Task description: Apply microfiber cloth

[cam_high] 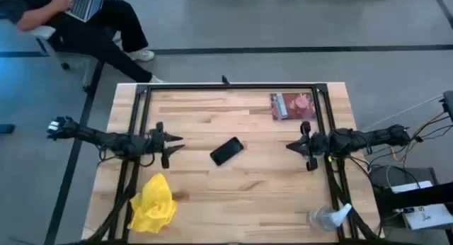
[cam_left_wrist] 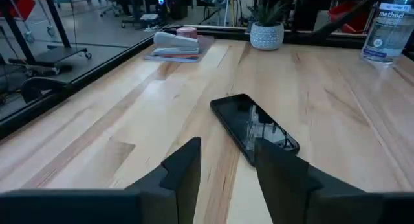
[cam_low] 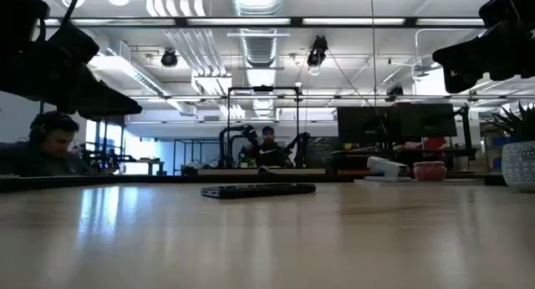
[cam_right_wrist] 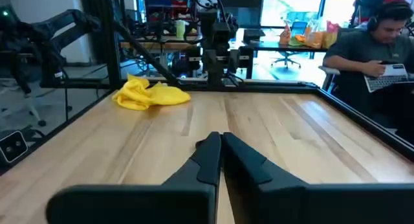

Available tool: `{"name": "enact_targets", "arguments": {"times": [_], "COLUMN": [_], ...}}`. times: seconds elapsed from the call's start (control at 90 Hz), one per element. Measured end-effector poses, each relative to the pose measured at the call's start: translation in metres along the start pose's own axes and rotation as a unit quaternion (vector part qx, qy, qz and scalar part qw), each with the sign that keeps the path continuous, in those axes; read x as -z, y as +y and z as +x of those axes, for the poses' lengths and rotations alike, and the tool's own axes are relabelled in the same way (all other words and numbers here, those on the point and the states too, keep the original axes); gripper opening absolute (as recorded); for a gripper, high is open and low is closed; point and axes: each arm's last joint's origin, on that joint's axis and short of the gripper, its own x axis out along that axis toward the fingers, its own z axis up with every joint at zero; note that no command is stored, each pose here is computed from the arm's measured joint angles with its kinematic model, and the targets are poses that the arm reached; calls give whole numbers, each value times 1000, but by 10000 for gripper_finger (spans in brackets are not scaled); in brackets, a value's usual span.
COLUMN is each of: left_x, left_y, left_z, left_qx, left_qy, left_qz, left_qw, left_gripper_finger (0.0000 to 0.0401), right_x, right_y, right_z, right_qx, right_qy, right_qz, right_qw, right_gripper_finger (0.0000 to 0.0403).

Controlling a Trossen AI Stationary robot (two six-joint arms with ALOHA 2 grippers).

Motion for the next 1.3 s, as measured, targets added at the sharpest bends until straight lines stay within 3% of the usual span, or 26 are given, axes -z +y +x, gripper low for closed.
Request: {"name": "enact_targets", "arguments": {"times": [0.889,0.967,1.167,1.3], "left_x": [0,0,0,0], "left_y": [0,0,0,0], "left_z": [0,0,0,0], "left_qx": [0,0,0,0], "left_qy": [0,0,0,0], "left_qz": [0,0,0,0], "left_qw": [1000,1000,1000,1000], "left_gripper_finger": [128,128,128,128], "right_x": [0,0,-2,-2], "right_y": [0,0,0,0], "right_z": [0,0,0,0], "right_qx": [0,0,-2,-11], "right_qy": [0,0,-9,-11], "right_qz": [12,39,181,222], "right_qw": [1000,999,983,975], "right_gripper_finger": [0,0,0,0]}}
